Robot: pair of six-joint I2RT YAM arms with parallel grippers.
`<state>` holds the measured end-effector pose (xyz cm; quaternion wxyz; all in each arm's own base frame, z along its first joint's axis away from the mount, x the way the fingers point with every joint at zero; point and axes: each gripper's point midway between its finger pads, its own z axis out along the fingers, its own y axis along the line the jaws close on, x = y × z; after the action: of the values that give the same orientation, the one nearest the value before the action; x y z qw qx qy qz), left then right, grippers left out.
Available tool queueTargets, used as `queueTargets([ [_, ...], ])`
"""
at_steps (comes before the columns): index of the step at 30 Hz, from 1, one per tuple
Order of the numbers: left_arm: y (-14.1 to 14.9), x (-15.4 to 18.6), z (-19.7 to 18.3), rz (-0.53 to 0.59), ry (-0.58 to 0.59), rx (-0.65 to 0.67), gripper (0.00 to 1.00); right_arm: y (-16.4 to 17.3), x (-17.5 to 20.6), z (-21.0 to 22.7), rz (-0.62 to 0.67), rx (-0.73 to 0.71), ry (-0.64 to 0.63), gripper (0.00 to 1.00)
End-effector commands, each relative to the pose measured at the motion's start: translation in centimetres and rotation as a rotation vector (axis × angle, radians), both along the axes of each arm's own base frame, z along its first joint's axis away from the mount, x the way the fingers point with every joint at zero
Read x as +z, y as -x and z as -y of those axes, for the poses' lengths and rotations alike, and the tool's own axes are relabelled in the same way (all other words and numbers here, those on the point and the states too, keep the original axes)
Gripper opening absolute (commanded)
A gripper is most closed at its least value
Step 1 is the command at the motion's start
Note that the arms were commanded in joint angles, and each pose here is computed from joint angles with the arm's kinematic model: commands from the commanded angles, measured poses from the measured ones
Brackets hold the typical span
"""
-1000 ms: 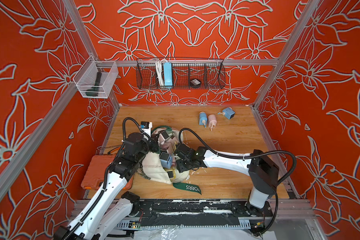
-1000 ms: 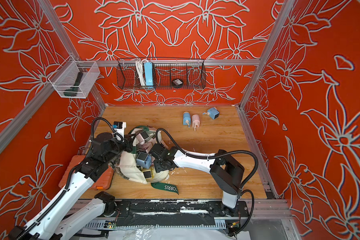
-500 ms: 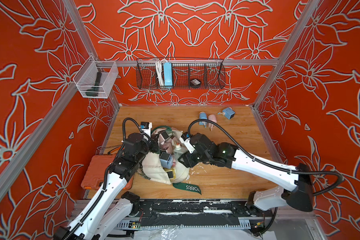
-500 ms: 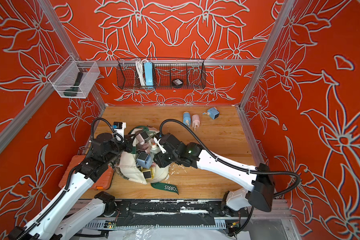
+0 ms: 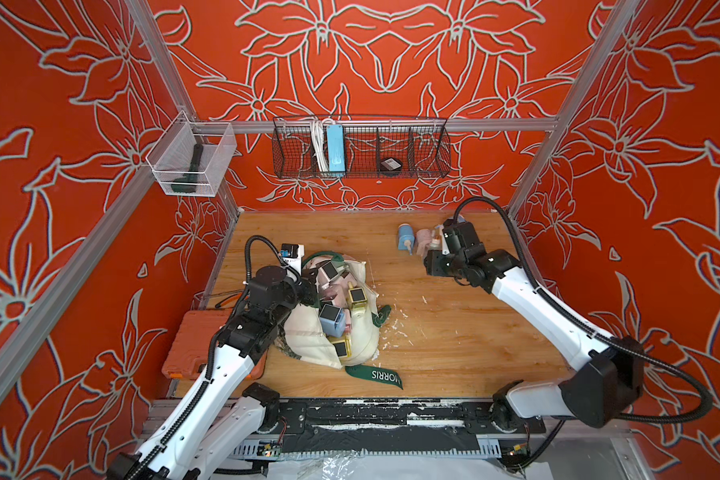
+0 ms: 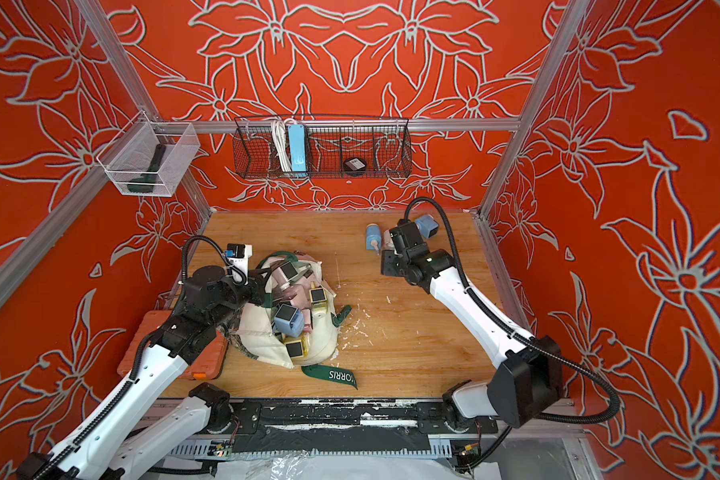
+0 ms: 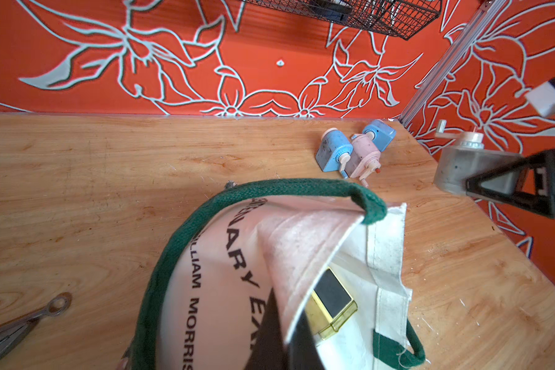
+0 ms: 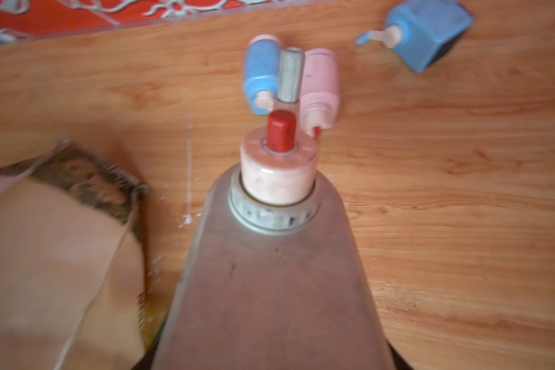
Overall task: Take out the pencil sharpeners from the tote bags
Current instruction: Place the pencil sharpener at the center of the board.
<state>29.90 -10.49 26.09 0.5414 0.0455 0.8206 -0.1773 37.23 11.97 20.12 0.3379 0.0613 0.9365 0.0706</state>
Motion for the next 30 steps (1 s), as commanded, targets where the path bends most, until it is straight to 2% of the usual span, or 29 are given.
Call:
queueTargets([
  [1, 0.2, -0.1, -0.2, 0.005, 0.006, 0.007, 0.00, -3.5, -0.3, 3.8, 0.027, -0.155, 0.004, 0.41],
  [6, 0.3, 0.0, -0.1, 0.006, 0.009, 0.000, 0.00, -8.5, -3.5, 5.8, -0.003, -0.166, -0.026, 0.40],
  [14, 0.2, -0.2, -0.1, 0.001, 0.009, 0.001, 0.00, -14.7, -7.1, 6.7, -0.027, -0.117, 0.028, 0.41],
  [18, 0.2, -0.3, 0.0, -0.003, 0.008, -0.001, 0.00, -16.9, -8.5, 7.5, -0.041, -0.111, 0.093, 0.42],
  [22, 0.1, -0.5, -0.1, -0.010, 0.002, 0.005, 0.00, -18.7, -9.9, 7.2, -0.059, -0.070, 0.106, 0.43],
  [30, 0.0, -0.7, -0.1, -0.015, -0.003, 0.005, 0.00, -19.9, -12.1, 7.2, -0.078, -0.050, 0.130, 0.46],
])
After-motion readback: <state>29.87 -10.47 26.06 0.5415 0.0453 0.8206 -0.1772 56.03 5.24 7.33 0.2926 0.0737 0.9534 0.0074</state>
